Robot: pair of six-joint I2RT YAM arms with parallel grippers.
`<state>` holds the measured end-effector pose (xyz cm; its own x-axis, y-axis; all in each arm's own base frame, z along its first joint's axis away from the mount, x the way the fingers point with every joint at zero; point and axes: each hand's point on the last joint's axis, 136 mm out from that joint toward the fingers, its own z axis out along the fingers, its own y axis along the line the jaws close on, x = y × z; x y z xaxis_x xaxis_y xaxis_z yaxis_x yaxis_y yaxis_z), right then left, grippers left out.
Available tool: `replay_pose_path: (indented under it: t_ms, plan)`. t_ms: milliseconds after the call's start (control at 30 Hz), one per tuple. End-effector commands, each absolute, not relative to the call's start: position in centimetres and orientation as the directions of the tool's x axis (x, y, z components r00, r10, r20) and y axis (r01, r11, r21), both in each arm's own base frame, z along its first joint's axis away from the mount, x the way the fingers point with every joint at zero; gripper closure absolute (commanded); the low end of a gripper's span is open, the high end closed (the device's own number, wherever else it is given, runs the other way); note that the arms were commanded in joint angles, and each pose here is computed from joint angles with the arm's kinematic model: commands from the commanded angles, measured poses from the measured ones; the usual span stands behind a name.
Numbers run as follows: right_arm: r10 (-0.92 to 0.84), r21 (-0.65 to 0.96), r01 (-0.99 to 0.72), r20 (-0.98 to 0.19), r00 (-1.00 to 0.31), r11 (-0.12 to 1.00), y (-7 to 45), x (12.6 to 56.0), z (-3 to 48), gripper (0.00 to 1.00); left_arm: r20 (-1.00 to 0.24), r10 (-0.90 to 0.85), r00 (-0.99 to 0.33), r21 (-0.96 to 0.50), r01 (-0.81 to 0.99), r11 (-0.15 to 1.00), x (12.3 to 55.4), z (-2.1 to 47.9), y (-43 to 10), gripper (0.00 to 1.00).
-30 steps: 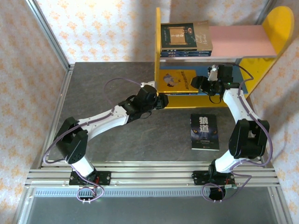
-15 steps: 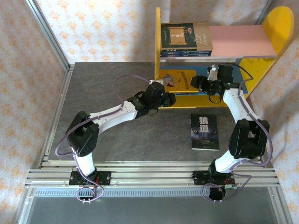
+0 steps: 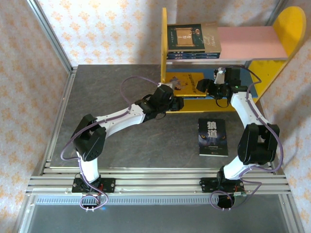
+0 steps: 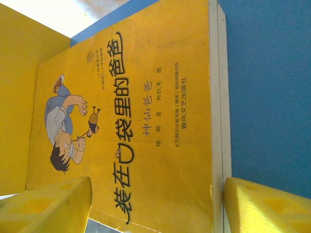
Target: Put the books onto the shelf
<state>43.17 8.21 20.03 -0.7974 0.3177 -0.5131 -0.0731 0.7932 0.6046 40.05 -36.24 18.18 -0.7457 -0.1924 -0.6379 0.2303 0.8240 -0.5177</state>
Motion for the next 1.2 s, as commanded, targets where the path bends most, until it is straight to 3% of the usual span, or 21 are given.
replay_pose_path:
  t_ms: [0,1167]
  plan:
    - [0.309,0.62,-0.109,-0.527,-0.792,0.777,9.2,43.7,20.8,0.29,-0.657,-0.213,-0.723,-0.486,0.19,0.853,42.2,17.7,-35.1,0.45]
    - [0.311,0.633,-0.127,-0.533,-0.787,0.764,9.6,44.6,21.2,0.29,-0.71,-0.232,-0.665,-0.468,0.2,0.861,43.2,18.7,-34.4,0.46]
